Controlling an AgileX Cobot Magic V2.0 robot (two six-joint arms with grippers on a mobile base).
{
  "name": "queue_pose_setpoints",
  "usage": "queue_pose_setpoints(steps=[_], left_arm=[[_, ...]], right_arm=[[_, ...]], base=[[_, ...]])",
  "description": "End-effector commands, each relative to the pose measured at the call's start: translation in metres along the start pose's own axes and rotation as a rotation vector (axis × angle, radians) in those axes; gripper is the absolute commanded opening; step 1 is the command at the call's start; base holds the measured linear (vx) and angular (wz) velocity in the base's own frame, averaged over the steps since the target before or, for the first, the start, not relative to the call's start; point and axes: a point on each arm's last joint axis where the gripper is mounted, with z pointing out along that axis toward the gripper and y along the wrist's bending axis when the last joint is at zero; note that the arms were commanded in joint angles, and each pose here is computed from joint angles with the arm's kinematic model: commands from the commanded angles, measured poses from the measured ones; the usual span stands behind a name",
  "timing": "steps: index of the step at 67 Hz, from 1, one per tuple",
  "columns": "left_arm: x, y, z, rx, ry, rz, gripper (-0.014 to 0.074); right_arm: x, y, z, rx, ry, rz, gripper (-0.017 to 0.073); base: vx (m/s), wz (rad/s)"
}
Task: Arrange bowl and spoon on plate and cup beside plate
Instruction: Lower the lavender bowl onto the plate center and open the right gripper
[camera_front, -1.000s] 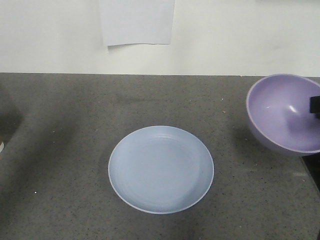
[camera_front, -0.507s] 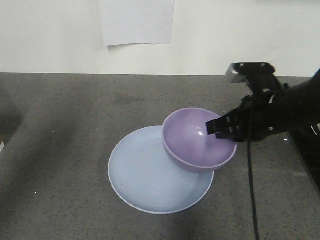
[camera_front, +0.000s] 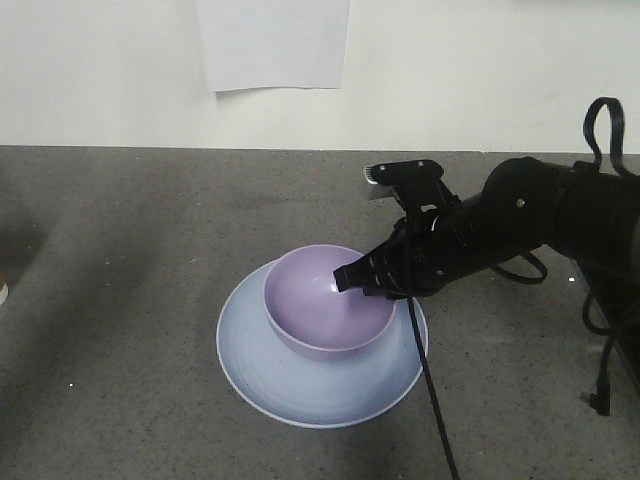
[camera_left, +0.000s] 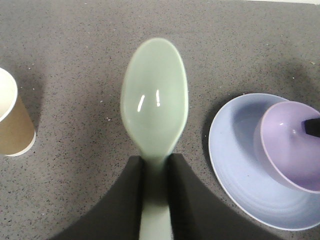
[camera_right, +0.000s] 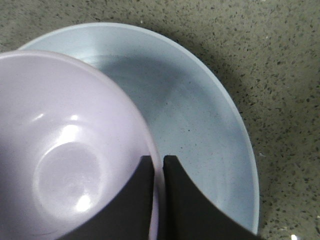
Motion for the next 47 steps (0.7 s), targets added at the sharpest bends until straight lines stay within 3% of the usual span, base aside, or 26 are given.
queue_pose_setpoints(steps=[1,29,47], left_arm=[[-0.0075,-0.0028,-0.0091,0.031,-0.083,-0.008,-0.0006],[-0.0075,-0.0028,-0.0091,0.031,-0.083,-0.008,-0.0006],[-0.0075,-0.0028,-0.0091,0.031,-0.083,-0.008,-0.0006]], right_arm=[[-0.0152,0.0033,-0.0125,-0.005,-0.098,0.002,-0.0004],[-0.0134,0.0013,-0.0039,-0.003,-0.073,0.006,0.0039],[-0.0134,0.001,-0.004,-0.002,-0.073,0.007,0.0258]], base=[[0.0,0.0],[0.0,0.0],[0.0,0.0]])
